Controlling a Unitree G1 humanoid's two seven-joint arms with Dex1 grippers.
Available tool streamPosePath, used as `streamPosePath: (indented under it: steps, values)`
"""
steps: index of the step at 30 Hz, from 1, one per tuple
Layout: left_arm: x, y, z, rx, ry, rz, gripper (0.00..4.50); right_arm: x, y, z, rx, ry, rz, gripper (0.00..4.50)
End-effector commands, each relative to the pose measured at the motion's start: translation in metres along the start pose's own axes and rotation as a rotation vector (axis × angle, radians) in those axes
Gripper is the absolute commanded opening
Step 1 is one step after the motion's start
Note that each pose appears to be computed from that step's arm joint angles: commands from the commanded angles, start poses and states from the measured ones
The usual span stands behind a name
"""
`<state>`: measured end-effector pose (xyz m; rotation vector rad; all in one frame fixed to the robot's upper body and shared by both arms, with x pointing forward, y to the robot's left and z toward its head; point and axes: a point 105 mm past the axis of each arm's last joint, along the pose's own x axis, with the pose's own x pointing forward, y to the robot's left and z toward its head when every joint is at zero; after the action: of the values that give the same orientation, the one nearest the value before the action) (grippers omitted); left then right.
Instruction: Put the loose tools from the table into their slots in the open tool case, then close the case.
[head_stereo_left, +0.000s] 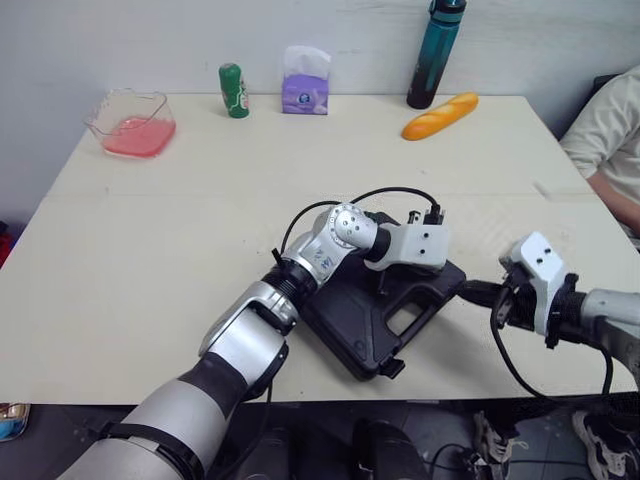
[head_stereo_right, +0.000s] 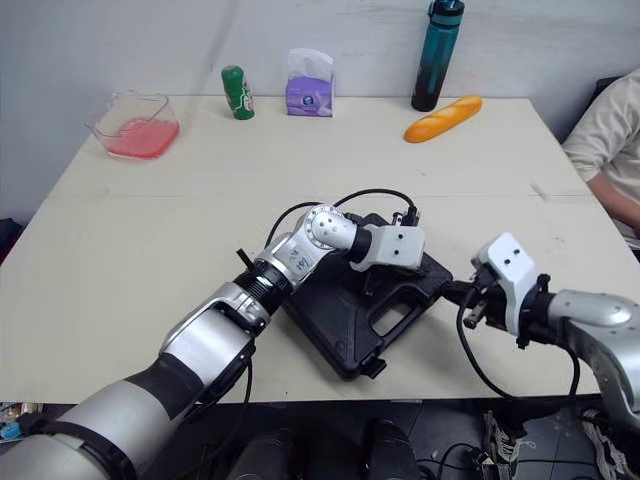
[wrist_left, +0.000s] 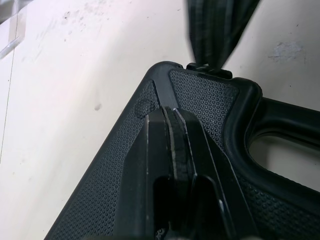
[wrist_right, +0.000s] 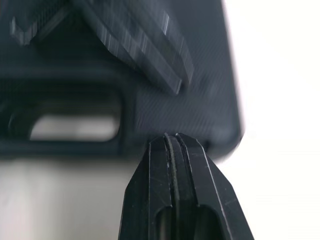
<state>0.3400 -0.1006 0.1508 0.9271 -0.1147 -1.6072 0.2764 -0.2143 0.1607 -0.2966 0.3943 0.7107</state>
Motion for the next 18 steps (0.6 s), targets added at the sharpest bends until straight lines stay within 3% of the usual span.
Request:
streamPosePath:
  steps: [1, 9, 14, 16, 18]
  values:
    - [0.018, -0.048, -0.038, -0.058, 0.131, -0.193, 0.00, 0.003, 0.003, 0.006, -0.024, -0.019, 0.004, 0.05]
    - [0.013, -0.039, -0.033, -0.083, 0.104, -0.158, 0.00, -0.013, 0.003, 0.015, -0.017, -0.043, -0.004, 0.05]
    - [-0.036, -0.015, 0.007, -0.127, -0.151, -0.152, 0.00, -0.037, 0.023, 0.019, -0.045, -0.060, 0.089, 0.05]
    - [-0.073, -0.017, 0.032, -0.138, -0.273, -0.219, 0.00, -0.041, 0.046, 0.021, -0.038, -0.080, 0.178, 0.05]
    - [-0.093, -0.024, 0.045, -0.138, -0.322, -0.269, 0.00, -0.042, 0.063, 0.021, -0.038, -0.083, 0.240, 0.05]
